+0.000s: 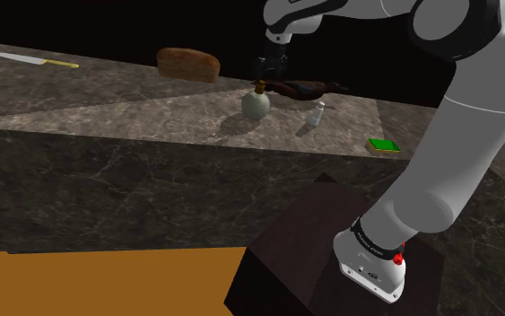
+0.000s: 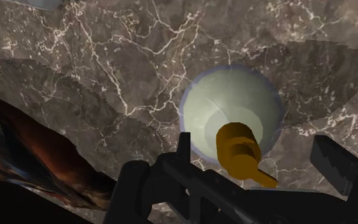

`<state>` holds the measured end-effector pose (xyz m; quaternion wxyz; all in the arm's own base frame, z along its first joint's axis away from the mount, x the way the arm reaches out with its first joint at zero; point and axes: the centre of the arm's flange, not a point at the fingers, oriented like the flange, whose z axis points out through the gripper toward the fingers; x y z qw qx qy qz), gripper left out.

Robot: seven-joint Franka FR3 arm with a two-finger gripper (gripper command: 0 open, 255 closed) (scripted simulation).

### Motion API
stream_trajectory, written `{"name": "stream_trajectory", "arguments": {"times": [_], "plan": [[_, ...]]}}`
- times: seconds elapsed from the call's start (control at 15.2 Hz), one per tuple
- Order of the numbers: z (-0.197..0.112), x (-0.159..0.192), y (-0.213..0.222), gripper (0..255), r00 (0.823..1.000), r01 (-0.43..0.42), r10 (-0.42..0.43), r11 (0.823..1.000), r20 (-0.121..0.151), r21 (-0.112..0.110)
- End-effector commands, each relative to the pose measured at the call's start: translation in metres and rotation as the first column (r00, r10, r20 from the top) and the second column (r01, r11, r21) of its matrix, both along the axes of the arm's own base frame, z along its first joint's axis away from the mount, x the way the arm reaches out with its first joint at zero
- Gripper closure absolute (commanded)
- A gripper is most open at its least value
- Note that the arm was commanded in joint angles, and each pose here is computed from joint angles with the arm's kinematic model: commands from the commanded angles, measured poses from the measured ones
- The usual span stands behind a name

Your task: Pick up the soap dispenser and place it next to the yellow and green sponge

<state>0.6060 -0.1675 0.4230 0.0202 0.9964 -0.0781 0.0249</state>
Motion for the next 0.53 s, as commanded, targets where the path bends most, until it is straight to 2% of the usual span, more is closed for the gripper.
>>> {"name": "stream_trajectory", "arguments": {"times": [0.0,0.46], "plan": [[-0.007,0.008,-0.003,0,1.0,-0.002,0.002,1.0,0.004,0.001],[-0.042,0.01,-0.004,0,1.0,-0.002,0.002,1.0,0.004,0.001]]}}
